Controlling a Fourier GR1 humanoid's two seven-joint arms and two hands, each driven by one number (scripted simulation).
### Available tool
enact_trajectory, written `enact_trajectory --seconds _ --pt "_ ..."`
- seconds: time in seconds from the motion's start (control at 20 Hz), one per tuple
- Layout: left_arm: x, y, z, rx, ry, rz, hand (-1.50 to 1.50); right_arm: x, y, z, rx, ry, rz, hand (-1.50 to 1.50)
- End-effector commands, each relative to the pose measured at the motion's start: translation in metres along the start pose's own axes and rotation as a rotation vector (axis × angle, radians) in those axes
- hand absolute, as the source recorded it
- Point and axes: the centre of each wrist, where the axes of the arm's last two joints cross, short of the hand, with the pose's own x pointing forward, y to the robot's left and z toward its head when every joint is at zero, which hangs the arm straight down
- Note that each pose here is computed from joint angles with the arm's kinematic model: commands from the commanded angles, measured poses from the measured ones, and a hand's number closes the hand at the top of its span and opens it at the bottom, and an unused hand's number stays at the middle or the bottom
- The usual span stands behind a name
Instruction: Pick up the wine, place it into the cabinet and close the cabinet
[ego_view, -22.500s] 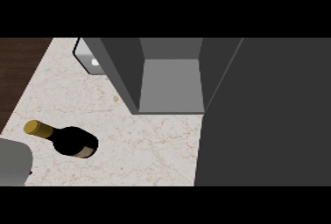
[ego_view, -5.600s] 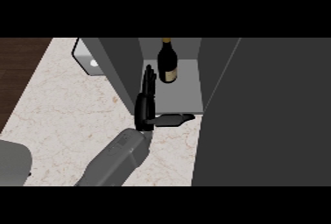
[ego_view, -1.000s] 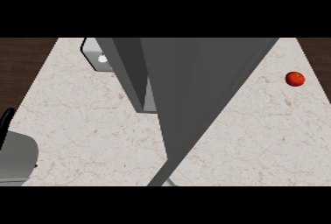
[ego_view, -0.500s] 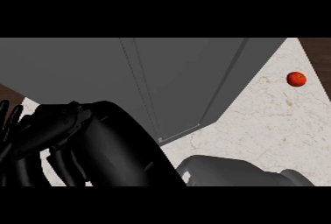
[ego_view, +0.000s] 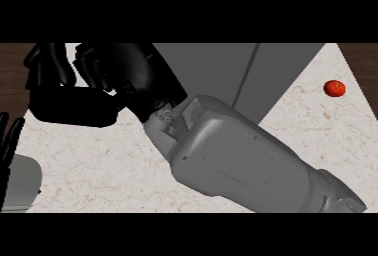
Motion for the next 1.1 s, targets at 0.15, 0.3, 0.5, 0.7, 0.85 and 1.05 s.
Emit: enact_trajectory --seconds 0.15,0.3,0.5,0.7,0.85,1.05 --pt "0.001 0.014 -0.009 0.016 -0.009 -0.035 -1.5 -0.02 -0.027 -0.035 -0.018 0.053 -0.007 1.5" --pt "0.0 0.01 -0.012 0.001 -0.007 -0.023 -1.5 -0.034 -0.062 -0.043 -0.052 0.051 0.014 1.5" --pt "0.008 -0.003 -0.01 0.003 0.006 -0.018 -1.5 -0.053 -0.063 -0.045 -0.09 0.042 0.031 1.5" --pt "0.002 -0.006 -0.009 -0.014 -0.002 -0.016 -1.5 -0.065 -0.096 -0.04 -0.101 0.044 0.095 1.5" --pt "0.004 -0.002 -0.023 -0.001 -0.019 -0.017 -1.5 -0.078 -0.089 -0.04 -0.096 0.036 0.132 1.5" --pt "0.005 -0.007 -0.014 -0.013 -0.013 -0.007 -1.5 -0.078 -0.103 -0.036 -0.1 0.053 0.134 1.5"
